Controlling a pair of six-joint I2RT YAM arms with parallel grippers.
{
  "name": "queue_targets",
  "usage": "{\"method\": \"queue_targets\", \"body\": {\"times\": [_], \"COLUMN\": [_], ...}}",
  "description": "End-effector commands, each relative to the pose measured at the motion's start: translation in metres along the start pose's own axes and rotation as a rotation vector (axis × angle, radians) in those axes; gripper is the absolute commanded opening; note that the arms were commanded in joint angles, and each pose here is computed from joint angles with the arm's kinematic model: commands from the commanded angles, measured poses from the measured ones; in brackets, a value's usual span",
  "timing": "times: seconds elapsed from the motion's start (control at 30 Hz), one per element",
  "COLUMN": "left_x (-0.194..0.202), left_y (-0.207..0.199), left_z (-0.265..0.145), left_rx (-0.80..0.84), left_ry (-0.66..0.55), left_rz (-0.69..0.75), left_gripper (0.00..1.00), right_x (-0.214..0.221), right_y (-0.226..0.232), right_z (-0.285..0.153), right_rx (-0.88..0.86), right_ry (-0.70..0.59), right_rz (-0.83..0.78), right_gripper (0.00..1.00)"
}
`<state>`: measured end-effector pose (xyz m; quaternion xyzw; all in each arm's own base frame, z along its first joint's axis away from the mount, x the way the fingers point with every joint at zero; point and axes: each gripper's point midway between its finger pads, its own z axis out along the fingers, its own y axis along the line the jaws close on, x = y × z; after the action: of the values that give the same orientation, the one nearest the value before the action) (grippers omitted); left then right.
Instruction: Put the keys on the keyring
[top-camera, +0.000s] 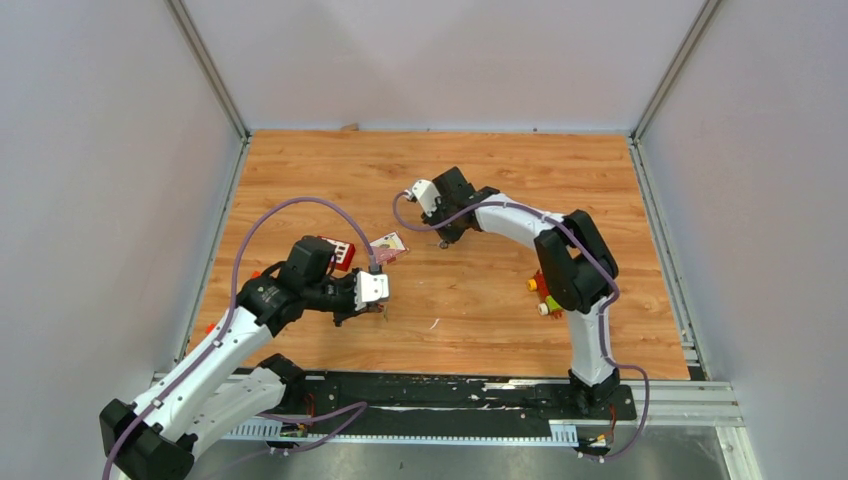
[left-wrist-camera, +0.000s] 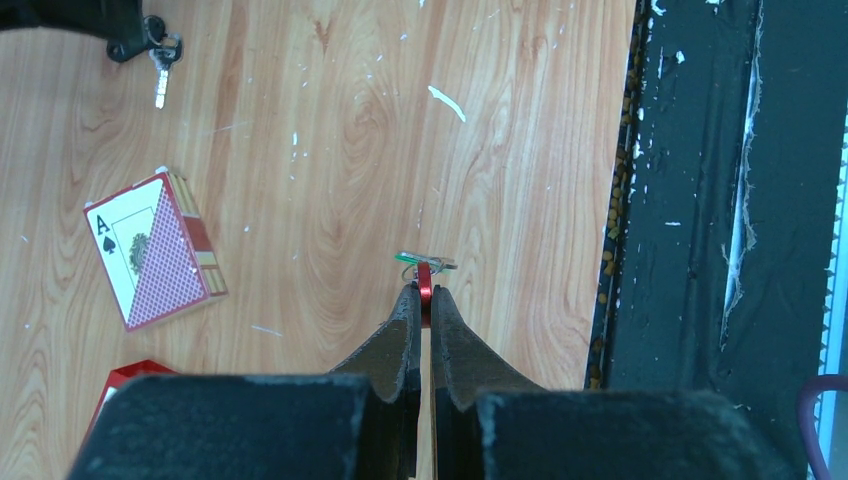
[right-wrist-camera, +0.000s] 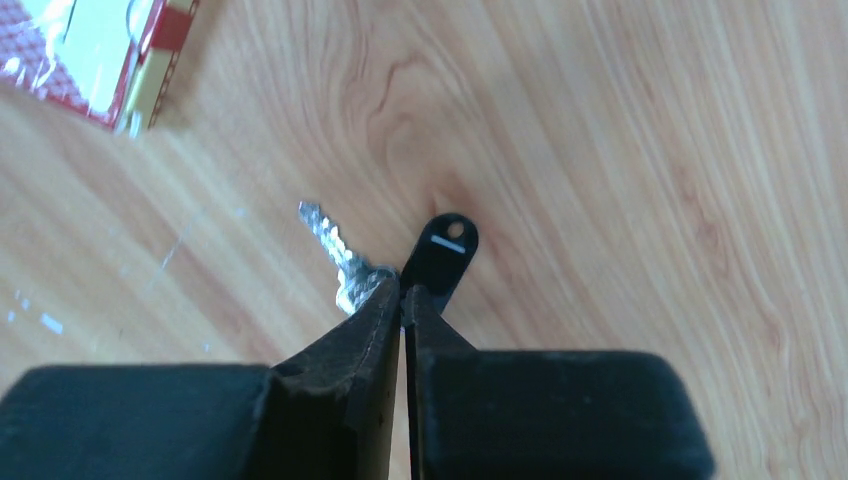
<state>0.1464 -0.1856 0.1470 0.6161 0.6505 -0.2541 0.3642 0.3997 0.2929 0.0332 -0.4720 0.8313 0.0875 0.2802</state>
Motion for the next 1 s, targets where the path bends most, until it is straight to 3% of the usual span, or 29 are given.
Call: {"method": "queue_targets", "body": {"times": [0.0, 0.27, 0.47, 0.6, 0.97], "left_x": [-0.006, -0.007, -0.007, -0.008, -0.010], "left_y": [0.002, 0.005, 0.005, 0.001, -0.010], "left_z": [0.000, 0.001, 0.002, -0.001, -0.005], "left_rx": [0.001, 0.007, 0.012, 0.017, 0.047], "left_ry": [-0.020, -0.011, -0.012, -0.023, -0.051], "left_rz": [0.002, 0.009, 0.011, 0.029, 0.055], "left_gripper": [0.00, 0.00, 0.00, 0.00, 0.00], "right_x": [-0.009, -0.003, -0.007, 0.001, 0.008], "right_y": [-0.002, 0.001, 0.006, 0.012, 0.015], "right_z": [-0.038, -0.060, -0.057, -0.050, -0.033], "right_rx": [-0.024, -0.078, -0.146, -0.192, -0.242], "right_ry": [-0.067, -0.102, -0.127, -0.106, -0.056], "right_rz": [-0.014, -0.056, -0.240, -0.378, -0.572], "right_gripper": [0.07, 0.08, 0.37, 0.47, 0.41]}}
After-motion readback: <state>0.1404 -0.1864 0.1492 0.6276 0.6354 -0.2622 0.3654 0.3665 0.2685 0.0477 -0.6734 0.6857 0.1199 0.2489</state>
